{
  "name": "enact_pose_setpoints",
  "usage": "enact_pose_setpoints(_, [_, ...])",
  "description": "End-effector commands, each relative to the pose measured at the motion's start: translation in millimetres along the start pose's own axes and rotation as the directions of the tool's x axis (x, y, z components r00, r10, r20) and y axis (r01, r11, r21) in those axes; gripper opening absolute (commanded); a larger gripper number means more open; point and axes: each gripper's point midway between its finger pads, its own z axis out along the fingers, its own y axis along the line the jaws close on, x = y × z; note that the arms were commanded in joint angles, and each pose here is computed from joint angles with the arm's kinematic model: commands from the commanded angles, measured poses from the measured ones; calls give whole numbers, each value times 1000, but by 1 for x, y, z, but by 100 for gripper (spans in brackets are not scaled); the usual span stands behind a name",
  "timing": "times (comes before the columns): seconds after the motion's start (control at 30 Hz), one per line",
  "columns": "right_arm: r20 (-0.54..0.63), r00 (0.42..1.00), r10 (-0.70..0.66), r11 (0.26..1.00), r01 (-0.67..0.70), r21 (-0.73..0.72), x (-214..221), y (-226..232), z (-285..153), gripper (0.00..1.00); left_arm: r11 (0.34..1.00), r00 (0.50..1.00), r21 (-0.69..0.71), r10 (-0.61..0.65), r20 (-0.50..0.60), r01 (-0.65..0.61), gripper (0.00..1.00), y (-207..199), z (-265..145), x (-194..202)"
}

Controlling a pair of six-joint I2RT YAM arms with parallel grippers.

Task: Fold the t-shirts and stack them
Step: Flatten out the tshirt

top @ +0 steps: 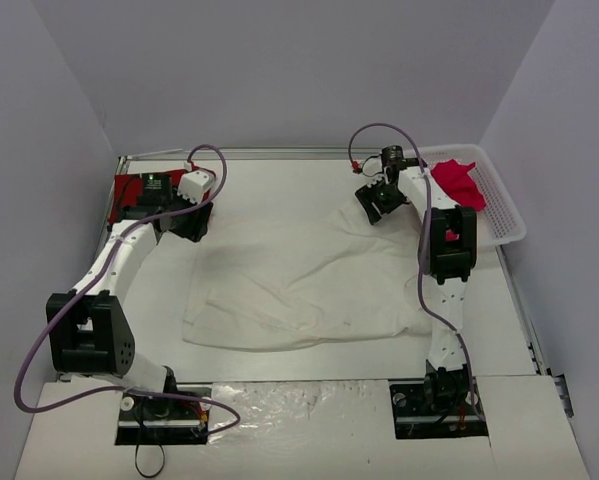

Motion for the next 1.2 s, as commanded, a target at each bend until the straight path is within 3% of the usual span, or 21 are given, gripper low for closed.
enact_pose_setpoints(0.0, [-37, 999, 12, 1000, -12, 9, 9, -2, 0, 59, 1000, 1000, -1, -4, 20, 4, 51, -1, 3, -5])
enact_pose_setpoints(0.23, [-72, 997, 19, 1000, -20, -3, 22, -5, 14, 56, 1000, 1000, 3, 8, 11, -8, 51, -4, 8, -3])
enact_pose_setpoints(0.3, [-78, 997, 18, 1000, -19, -5, 25, -6, 17, 49, 1000, 1000, -5, 5, 7, -5, 52, -3, 10, 0])
enact_pose_setpoints(0.43, [-96, 995, 23, 999, -27, -40, 34, 0, 27, 24, 1000, 1000, -16, 4, -9, -4, 52, 1, 19, 4])
enact_pose_setpoints(0.53, [-103, 994, 21, 998, -27, -62, 38, 5, 31, 13, 1000, 1000, -15, 1, -26, -1, 52, 4, 28, 6])
enact_pose_setpoints(0.77, [-117, 993, 13, 997, -22, -72, 45, 7, 34, 0, 997, 998, -62, -40, -42, 38, 52, 25, 54, -11])
enact_pose_setpoints(1.07, [-125, 992, 9, 996, -19, -83, 49, 11, 32, 0, 993, 991, -49, -107, -81, 103, 56, 35, 108, -21])
enact_pose_setpoints(1.17, [-132, 991, 4, 996, -15, -82, 52, 11, 32, 0, 997, 993, -35, -77, -86, 74, 57, 34, 126, -26])
